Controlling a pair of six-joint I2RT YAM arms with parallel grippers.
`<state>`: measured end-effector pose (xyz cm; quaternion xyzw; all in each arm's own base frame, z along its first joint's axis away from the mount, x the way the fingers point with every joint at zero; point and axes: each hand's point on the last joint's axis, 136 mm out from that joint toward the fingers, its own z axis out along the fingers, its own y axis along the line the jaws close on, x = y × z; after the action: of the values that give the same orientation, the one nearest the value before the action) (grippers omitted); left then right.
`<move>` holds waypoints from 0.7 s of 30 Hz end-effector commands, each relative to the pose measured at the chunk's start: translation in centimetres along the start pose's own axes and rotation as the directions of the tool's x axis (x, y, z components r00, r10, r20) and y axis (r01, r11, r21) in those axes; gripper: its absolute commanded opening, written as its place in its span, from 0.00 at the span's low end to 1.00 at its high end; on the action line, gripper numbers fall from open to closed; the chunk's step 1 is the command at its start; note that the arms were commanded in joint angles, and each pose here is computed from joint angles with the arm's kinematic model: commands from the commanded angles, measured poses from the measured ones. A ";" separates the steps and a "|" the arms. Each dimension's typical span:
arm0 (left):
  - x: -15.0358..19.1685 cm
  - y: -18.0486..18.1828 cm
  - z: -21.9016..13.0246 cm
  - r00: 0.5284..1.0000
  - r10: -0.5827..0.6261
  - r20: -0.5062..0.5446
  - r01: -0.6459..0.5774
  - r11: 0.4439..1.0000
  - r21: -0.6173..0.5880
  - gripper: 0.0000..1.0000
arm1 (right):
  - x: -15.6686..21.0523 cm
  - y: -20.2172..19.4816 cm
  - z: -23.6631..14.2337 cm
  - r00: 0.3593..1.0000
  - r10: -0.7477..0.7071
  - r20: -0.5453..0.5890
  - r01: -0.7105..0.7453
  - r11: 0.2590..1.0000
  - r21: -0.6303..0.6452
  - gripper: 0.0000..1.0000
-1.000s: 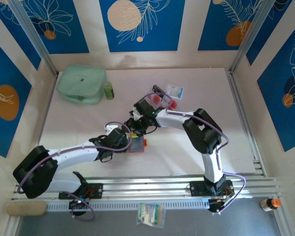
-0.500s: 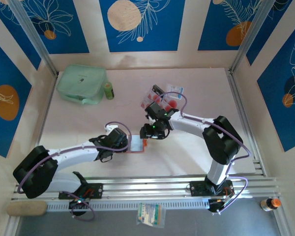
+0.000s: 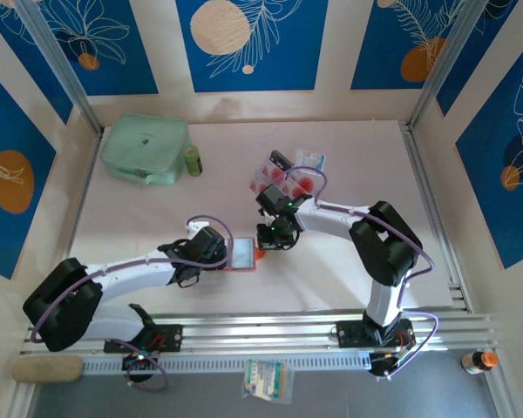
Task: Put the credit cards into the card holder
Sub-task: Move the card holder to the center of the table.
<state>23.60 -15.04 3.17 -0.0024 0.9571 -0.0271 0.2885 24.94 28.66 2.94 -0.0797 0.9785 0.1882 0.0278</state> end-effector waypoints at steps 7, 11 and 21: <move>-0.3 -0.7 0.6 1.000 0.005 -0.016 -0.005 1.000 0.011 0.91 | 0.5 -2.4 -1.2 1.000 0.026 0.008 -0.027 0.999 0.019 0.00; -0.2 -0.9 0.7 1.000 0.004 -0.020 -0.003 1.000 0.015 0.92 | 0.5 -3.0 -1.5 0.999 0.039 0.014 -0.039 0.999 0.020 0.00; -0.1 -1.3 1.0 1.000 0.004 -0.029 -0.003 1.000 0.026 0.91 | 0.2 -3.4 -2.0 0.999 0.046 0.025 -0.046 0.999 0.012 0.02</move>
<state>23.94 -16.12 2.37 0.0017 0.9595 -0.0395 0.2789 25.37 25.22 2.90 -0.0489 0.9811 0.1840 0.0332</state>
